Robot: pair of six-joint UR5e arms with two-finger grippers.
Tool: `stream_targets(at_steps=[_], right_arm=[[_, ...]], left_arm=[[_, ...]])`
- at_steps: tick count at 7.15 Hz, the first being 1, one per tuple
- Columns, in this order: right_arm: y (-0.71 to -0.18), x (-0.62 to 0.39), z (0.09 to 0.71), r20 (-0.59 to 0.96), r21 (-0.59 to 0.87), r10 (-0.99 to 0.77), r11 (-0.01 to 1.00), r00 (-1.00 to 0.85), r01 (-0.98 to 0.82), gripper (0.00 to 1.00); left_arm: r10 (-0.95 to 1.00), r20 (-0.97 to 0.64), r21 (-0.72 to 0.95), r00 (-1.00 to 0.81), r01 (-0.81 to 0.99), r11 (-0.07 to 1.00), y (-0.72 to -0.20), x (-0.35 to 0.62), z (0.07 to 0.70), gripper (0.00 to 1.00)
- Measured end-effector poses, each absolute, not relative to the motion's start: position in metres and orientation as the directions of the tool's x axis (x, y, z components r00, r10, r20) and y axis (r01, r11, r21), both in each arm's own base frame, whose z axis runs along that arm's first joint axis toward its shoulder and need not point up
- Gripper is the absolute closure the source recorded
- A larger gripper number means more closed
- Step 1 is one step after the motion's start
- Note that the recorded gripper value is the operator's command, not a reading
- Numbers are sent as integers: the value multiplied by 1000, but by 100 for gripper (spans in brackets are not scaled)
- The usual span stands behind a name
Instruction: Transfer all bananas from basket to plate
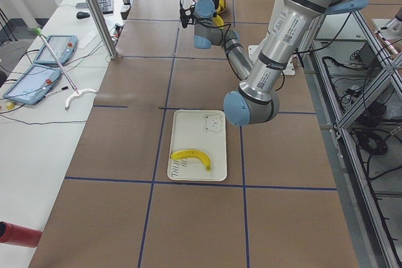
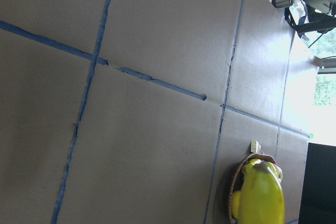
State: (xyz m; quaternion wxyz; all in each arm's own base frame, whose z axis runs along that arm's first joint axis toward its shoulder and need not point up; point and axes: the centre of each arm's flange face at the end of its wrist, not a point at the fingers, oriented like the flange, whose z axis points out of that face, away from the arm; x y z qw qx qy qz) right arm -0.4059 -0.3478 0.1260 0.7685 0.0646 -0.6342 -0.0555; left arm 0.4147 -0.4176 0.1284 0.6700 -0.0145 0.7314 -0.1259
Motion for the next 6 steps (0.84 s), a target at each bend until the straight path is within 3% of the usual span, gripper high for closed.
stream_targets(at_steps=[4,5,6], right_arm=[[-339,-412,117,972,160,-157,987,176,-2,99],[-339,-412,117,972,160,-157,987,175,-2,99],[-339,-412,117,972,159,-156,987,175,-2,99]], left_arm=[[-195,-975,-208,-108,127,970,-400,435,123,4],[-195,-975,-208,-106,120,971,-397,438,123,21],[-196,-975,-207,-105,115,972,-395,440,123,70]])
